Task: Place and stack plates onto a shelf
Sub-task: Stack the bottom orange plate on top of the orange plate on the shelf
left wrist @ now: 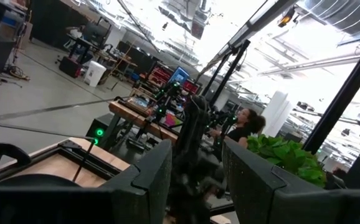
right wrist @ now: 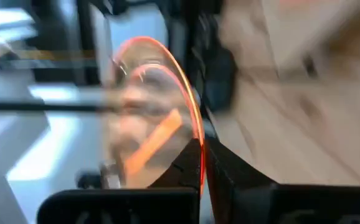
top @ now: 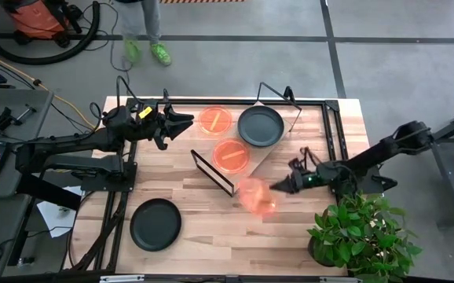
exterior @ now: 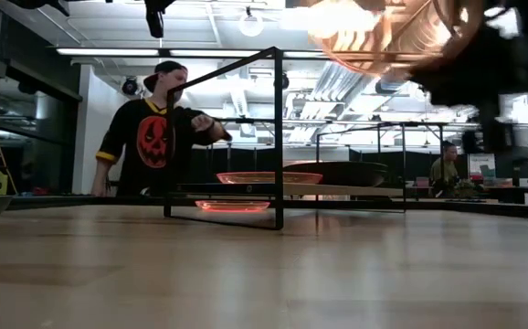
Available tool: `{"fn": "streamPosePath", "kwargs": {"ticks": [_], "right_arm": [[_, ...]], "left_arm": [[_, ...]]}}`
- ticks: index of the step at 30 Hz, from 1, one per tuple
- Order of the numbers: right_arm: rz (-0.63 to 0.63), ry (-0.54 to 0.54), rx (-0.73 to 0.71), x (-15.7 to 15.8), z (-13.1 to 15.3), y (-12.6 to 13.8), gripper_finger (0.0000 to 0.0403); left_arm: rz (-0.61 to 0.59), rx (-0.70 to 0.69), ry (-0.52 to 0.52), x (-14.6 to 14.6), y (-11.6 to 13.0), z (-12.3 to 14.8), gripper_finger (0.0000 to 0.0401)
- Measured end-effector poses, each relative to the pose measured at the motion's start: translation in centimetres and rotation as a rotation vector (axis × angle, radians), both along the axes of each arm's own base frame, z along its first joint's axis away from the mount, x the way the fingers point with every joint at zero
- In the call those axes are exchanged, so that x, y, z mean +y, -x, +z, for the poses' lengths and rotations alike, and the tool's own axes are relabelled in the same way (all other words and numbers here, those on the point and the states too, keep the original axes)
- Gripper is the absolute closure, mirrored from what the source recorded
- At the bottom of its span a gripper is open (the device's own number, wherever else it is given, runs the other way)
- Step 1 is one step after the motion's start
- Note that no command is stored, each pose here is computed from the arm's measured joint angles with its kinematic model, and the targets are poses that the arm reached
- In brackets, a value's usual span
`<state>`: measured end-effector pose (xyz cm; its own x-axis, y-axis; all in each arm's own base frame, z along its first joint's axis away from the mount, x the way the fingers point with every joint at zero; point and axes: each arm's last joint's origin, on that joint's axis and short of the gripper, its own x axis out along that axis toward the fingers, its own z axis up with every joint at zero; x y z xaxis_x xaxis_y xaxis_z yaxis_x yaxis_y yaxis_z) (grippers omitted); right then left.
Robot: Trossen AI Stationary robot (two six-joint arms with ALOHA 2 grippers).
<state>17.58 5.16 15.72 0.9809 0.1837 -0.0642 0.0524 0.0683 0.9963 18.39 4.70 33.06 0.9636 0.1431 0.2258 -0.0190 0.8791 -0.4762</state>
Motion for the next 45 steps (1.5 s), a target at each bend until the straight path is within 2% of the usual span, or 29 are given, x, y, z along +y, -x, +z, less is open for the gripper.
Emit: {"fn": "streamPosePath", "kwargs": {"ticks": [5,7,12,14,17,20,27,38,41,45], "right_arm": [[-0.249,0.084,-0.051,-2.6,2.5,-1.4,0.0403],[-0.342,0.123,-0.020,-3.8,3.5,-2.3,0.0403],[-0.489,0.256,0.325,-6.2,5.0,-4.7,0.0403],[-0.501,0.309,0.459,-6.8,5.5,-5.8,0.0403],[-0.486,0.386,0.565,-7.1,6.5,-7.8,0.0403],[-0.499,0.436,0.674,-7.3,6.4,-9.7,0.0403],[-0.522,0.493,0.802,-7.5,5.2,-13.0,0.0403],[-0.511,0.490,0.826,-7.6,4.6,-14.0,0.0399],[-0.505,0.487,0.824,-7.7,4.6,-14.0,0.0377],[-0.473,0.493,0.824,-7.6,4.6,-14.0,0.0318]], "left_arm": [[0.000,-0.004,-0.001,0.0,0.0,0.0,0.0270],[0.000,-0.005,-0.001,0.0,0.0,0.0,0.0270],[0.000,-0.004,-0.001,0.0,0.0,0.0,0.0270],[0.000,-0.005,-0.001,0.0,0.0,0.0,0.0270],[0.002,-0.006,-0.008,0.0,0.0,0.1,0.0270],[0.004,-0.007,-0.018,0.0,0.0,0.1,0.0270],[0.004,-0.013,-0.021,0.0,0.0,0.1,0.0270],[0.005,-0.026,-0.033,0.0,0.1,0.3,0.0270],[0.005,-0.029,-0.034,0.0,0.1,0.3,0.0270],[0.003,-0.029,-0.035,0.0,0.1,0.3,0.0270]]}}
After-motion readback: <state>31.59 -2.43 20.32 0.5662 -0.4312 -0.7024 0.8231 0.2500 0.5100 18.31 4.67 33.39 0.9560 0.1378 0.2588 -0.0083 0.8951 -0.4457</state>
